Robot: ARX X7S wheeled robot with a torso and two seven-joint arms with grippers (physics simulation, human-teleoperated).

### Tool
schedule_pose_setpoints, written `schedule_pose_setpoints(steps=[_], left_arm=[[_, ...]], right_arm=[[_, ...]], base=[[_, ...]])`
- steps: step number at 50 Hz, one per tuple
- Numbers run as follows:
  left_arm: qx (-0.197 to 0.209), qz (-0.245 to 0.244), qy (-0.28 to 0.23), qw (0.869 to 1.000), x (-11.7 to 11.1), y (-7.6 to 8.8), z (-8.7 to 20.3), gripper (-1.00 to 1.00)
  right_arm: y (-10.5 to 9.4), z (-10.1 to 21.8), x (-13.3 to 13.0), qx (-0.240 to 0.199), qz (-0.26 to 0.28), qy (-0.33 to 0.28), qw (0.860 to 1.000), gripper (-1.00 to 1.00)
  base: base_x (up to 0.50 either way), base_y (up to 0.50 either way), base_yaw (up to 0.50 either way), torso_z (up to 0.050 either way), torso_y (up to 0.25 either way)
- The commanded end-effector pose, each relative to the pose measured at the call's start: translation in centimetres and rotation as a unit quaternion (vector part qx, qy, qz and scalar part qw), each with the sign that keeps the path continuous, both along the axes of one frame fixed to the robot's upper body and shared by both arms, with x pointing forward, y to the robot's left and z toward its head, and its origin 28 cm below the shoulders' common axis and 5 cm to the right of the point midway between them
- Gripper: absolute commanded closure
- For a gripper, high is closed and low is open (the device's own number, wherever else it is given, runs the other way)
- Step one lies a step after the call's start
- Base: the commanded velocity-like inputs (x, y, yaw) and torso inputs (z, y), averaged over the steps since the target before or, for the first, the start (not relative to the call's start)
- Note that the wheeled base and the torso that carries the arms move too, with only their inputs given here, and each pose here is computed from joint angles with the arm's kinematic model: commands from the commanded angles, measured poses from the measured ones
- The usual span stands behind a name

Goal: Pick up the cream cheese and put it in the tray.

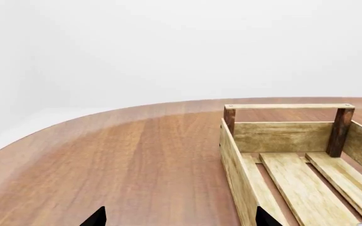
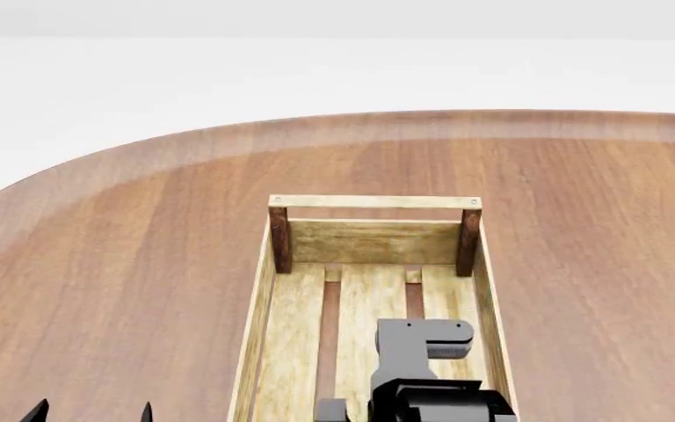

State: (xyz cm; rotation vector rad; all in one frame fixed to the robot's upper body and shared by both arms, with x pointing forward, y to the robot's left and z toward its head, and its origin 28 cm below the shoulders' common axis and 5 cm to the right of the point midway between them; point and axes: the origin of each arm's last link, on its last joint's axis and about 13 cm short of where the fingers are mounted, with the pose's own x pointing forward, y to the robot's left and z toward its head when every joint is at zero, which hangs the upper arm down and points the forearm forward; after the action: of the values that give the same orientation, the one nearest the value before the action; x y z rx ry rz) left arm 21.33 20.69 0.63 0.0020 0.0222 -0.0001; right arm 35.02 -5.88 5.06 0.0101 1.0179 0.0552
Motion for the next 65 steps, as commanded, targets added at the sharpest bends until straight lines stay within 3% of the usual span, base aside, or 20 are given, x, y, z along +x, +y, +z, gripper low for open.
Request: schedule_pose_setpoints(steps=[1, 2, 4, 30, 49, 65], left_arm=[[0.0, 0.0, 0.0, 1.0, 0.0, 0.0, 0.0, -1.0], [0.0, 0.0, 0.0, 1.0, 0.0, 0.0, 0.0, -1.0], [0.0, 0.0, -0.001, 1.0, 0.0, 0.0, 0.0, -1.0], [0.01, 0.002, -0.029, 1.0, -0.3, 0.1, 1.1, -1.0], [-0.006, -0.008, -0.038, 0.999, -1.0, 0.2, 3.1, -1.0], [-0.024, -0.01, -0.052, 0.998, -2.0, 0.3, 6.0, -1.0]], right_arm=[[0.0, 0.0, 0.0, 0.0, 0.0, 0.0, 1.0, -1.0], [0.2, 0.3, 0.5, 0.02, 0.007, -0.031, 0.999, -1.0], [0.4, -0.3, -0.2, 0.023, 0.015, 0.0, 1.0, -1.0], [0.2, -1.2, 0.4, -0.004, 0.007, -0.1, 0.995, -1.0], [0.7, -2.2, 0.5, -0.004, 0.005, -0.198, 0.98, -1.0], [0.9, -3.7, -1.1, -0.016, -0.008, -0.291, 0.957, -1.0]], base=[[0.0, 0.0, 0.0, 0.0, 0.0], [0.0, 0.0, 0.0, 0.0, 0.0], [0.0, 0.0, 0.0, 0.0, 0.0], [0.0, 0.0, 0.0, 0.0, 0.0], [0.0, 0.0, 0.0, 0.0, 0.0], [0.0, 0.0, 0.0, 0.0, 0.0]])
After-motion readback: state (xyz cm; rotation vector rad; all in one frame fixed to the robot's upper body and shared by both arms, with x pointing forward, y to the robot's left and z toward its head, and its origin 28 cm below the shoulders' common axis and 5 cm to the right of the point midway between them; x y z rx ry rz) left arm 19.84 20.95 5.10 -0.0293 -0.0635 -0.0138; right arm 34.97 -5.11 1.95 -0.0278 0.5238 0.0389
